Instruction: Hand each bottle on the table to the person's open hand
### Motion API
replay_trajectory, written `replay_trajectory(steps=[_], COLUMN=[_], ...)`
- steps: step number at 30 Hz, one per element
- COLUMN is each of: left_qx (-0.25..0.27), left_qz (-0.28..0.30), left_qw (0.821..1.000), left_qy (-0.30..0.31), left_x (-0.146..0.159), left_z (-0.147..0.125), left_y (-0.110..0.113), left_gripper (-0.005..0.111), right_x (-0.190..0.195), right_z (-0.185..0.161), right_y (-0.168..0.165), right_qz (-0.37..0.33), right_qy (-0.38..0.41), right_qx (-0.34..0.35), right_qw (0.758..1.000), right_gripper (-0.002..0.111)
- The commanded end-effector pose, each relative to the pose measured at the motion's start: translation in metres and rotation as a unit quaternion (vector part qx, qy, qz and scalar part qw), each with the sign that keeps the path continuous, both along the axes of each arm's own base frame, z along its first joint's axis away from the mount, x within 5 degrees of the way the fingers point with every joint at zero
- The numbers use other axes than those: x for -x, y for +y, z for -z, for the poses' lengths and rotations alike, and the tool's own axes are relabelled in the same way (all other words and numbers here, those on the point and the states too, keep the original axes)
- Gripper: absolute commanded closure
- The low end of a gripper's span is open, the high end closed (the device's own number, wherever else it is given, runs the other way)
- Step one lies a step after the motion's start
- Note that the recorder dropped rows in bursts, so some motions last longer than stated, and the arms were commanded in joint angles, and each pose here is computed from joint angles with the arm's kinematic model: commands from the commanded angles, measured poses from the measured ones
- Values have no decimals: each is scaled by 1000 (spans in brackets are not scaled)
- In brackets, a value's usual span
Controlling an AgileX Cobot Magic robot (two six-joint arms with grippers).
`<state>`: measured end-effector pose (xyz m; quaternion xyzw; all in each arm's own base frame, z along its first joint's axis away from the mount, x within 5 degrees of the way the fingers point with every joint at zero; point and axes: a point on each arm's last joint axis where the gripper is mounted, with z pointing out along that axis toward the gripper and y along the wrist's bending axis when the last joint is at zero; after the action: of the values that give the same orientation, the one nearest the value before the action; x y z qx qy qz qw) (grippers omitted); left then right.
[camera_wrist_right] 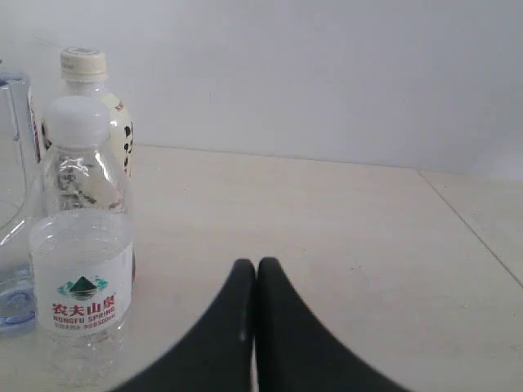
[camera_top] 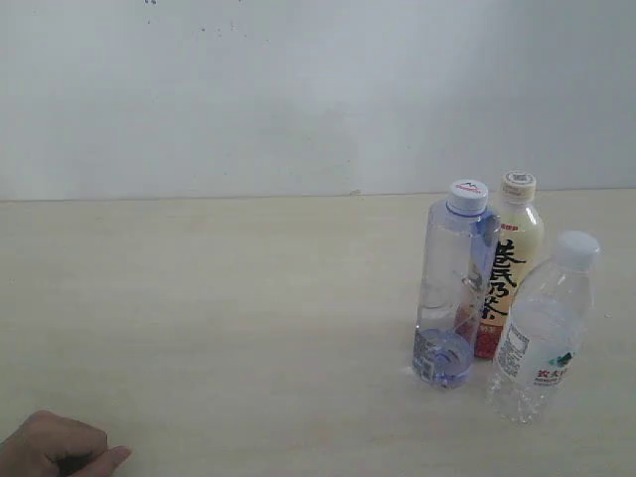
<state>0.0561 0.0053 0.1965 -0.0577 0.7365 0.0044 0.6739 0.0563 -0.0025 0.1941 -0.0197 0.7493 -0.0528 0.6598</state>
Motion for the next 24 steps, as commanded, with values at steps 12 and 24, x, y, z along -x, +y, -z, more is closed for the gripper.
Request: replay_trajectory(steps=[12, 24], left_qx=[2, 2], left_qz=[-2, -2], left_qw=[1000, 1000], left_qy=[0, 0], left_x=[0, 0], left_z=[0, 0], left_y=[0, 0], left_gripper=[103, 103], right_x=[0, 0], right_z=[-2, -2], right_y=[0, -1], right_qz=[2, 1], right_qy=[-11, -9], right_qx=[3, 27], right_qw=[1000, 1000], right_gripper=[108, 108])
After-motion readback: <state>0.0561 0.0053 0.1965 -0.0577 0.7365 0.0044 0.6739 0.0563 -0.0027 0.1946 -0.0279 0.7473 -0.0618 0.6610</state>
